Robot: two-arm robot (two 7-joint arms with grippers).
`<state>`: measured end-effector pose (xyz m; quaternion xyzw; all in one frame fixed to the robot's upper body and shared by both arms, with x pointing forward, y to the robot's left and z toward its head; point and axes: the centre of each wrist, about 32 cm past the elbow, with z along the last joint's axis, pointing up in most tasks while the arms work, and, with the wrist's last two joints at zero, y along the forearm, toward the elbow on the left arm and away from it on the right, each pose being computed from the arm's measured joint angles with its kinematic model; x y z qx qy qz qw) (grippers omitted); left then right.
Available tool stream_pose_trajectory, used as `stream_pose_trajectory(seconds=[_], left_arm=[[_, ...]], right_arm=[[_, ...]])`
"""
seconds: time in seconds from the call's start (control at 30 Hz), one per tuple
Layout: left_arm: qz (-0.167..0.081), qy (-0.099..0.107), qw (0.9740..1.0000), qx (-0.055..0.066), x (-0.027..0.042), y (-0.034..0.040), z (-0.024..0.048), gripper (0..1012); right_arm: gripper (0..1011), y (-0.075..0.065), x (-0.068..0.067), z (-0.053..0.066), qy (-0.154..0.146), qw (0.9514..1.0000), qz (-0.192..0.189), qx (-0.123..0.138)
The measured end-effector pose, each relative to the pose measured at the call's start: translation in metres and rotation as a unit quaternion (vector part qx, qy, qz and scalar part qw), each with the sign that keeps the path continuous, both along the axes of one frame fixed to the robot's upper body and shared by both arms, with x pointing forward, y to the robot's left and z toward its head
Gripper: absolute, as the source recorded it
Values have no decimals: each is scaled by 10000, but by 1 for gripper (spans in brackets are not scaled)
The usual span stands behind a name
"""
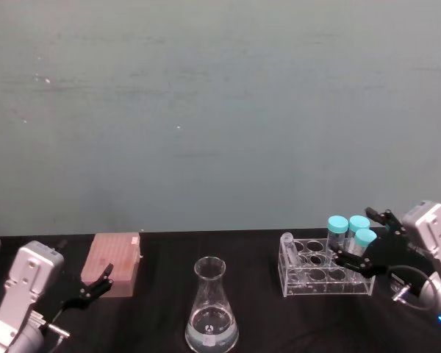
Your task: Pour the liquid from the test tube into the beaker using one hand.
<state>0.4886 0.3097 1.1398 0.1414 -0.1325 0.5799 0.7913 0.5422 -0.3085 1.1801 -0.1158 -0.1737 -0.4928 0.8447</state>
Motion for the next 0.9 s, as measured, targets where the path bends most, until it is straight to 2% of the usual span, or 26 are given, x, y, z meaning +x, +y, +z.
stream_pose_trajectory(seconds=[0.23, 0.57, 0.9], left_arm=[[0, 0, 10000, 0, 0, 0, 0, 1000], [0, 1, 10000, 0, 0, 0, 0, 1000], [0, 0, 10000, 0, 0, 0, 0, 1000]], right_arm=[[1000, 90, 168, 15, 150, 9994, 295, -24], [1000, 181, 370, 38, 420, 9978, 508, -18], [1000, 293, 493, 5, 578, 9957, 727, -27]])
